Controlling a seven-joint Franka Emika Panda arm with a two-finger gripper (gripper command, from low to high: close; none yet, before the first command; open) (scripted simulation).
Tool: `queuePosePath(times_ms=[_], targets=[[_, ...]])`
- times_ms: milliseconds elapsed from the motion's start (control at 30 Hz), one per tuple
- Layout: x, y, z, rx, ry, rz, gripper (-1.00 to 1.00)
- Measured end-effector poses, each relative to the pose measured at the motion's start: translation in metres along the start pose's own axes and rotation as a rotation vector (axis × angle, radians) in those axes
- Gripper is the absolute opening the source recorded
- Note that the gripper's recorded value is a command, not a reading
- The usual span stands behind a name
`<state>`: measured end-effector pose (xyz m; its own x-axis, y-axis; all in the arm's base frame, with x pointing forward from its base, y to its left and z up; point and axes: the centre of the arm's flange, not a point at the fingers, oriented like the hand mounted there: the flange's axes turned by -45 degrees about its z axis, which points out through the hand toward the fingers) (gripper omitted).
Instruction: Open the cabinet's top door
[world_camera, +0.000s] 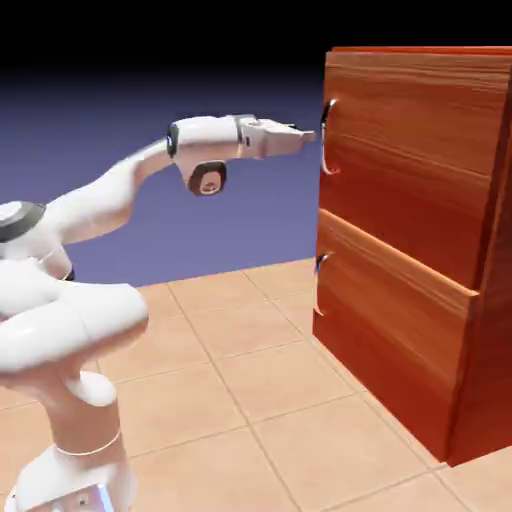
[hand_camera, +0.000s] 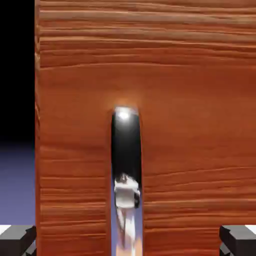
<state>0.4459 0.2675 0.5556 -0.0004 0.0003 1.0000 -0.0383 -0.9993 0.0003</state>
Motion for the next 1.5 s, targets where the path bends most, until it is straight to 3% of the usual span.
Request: queuePosePath(times_ms=[100,133,567,1000,1500], targets=[[0.0,0.001,0.037,0.0,0.0,0.0,0.0],[0.0,0.001,0.037,0.0,0.0,0.0,-1.0],[0.0,0.05,-0.068,0.248,0.0,0.0,-1.0],[0.0,0.151,-0.183,0.572,0.0,0.0,-1.0],[0.0,0.248,-0.244,0.815,0.0,0.001,-1.0]])
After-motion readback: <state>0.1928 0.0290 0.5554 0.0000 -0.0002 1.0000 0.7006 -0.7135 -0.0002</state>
